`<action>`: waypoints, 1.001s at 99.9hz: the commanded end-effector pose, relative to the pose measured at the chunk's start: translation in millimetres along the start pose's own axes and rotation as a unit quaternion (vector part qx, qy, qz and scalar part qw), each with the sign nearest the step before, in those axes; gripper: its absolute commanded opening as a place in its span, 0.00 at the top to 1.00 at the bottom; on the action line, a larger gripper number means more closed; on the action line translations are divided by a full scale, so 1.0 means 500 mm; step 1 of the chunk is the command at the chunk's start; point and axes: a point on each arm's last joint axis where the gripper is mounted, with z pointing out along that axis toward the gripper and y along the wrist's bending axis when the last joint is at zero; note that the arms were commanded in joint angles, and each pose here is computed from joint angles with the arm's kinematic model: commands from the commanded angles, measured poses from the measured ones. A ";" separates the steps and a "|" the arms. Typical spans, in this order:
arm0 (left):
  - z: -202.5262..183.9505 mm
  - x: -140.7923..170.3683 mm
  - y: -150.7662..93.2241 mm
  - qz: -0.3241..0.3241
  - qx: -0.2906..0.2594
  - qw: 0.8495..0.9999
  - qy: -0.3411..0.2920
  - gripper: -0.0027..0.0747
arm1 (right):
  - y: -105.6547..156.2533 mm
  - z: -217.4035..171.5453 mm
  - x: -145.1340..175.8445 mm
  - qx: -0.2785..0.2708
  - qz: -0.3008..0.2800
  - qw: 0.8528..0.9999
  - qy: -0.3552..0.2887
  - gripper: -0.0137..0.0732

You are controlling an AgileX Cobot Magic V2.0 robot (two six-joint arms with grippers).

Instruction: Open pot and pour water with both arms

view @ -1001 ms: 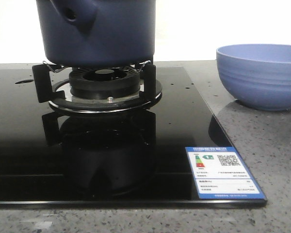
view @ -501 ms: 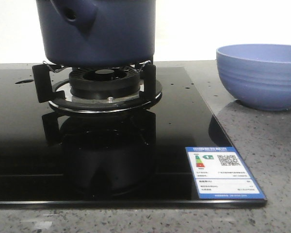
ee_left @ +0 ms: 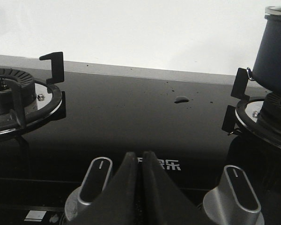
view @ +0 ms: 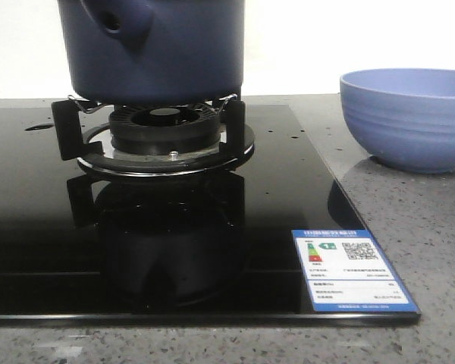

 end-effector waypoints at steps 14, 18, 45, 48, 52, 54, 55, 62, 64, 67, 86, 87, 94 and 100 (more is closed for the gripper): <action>-0.001 0.008 0.002 -0.005 0.001 0.999 -0.032 0.99 | 0.003 -0.021 0.065 -0.028 -0.011 0.998 -0.062 0.92; -0.001 0.008 0.002 -0.005 0.001 0.999 -0.032 0.99 | 0.002 -0.023 0.088 -0.030 -0.014 0.998 -0.055 0.92; 0.000 0.008 0.002 -0.005 0.001 0.999 -0.031 0.99 | -0.003 -0.041 0.145 -0.025 -0.023 0.999 -0.001 0.92; 0.000 0.008 0.002 -0.005 0.001 0.999 -0.031 0.99 | -0.004 -0.041 0.146 -0.025 -0.027 0.999 0.003 0.92; 0.000 0.008 0.002 -0.005 0.001 0.999 -0.031 0.99 | -0.004 -0.041 0.146 -0.024 -0.035 0.999 0.000 0.92; 0.000 0.008 0.002 -0.005 0.001 0.999 -0.031 0.99 | -0.004 -0.041 0.144 -0.024 -0.040 0.999 -0.003 0.92; 0.000 0.008 0.002 -0.005 0.001 0.999 -0.031 0.99 | -0.004 -0.041 0.143 -0.024 -0.041 0.999 -0.008 0.92; 0.000 0.008 0.002 -0.005 0.001 0.999 -0.031 0.99 | -0.003 -0.042 0.137 -0.025 -0.043 0.998 -0.023 0.92; 0.000 0.008 0.002 -0.005 0.001 0.999 -0.031 0.99 | -0.003 -0.042 0.136 -0.026 -0.043 0.998 -0.026 0.92; 0.000 0.008 0.002 -0.005 0.001 0.999 -0.031 0.99 | -0.003 -0.042 0.135 -0.026 -0.043 0.998 -0.029 0.92; 0.000 0.008 0.002 -0.005 0.001 0.999 -0.031 0.99 | -0.003 -0.042 0.135 -0.026 -0.043 0.998 -0.029 0.92; 0.000 0.008 0.002 -0.005 0.001 0.999 -0.031 0.99 | -0.003 -0.042 0.135 -0.026 -0.043 0.998 -0.029 0.92; 0.000 0.008 0.002 -0.005 0.001 0.999 -0.031 0.99 | -0.003 -0.042 0.135 -0.026 -0.043 0.998 -0.029 0.92; 0.000 0.008 0.002 -0.005 0.001 0.999 -0.031 0.99 | -0.003 -0.042 0.135 -0.026 -0.043 0.998 -0.029 0.92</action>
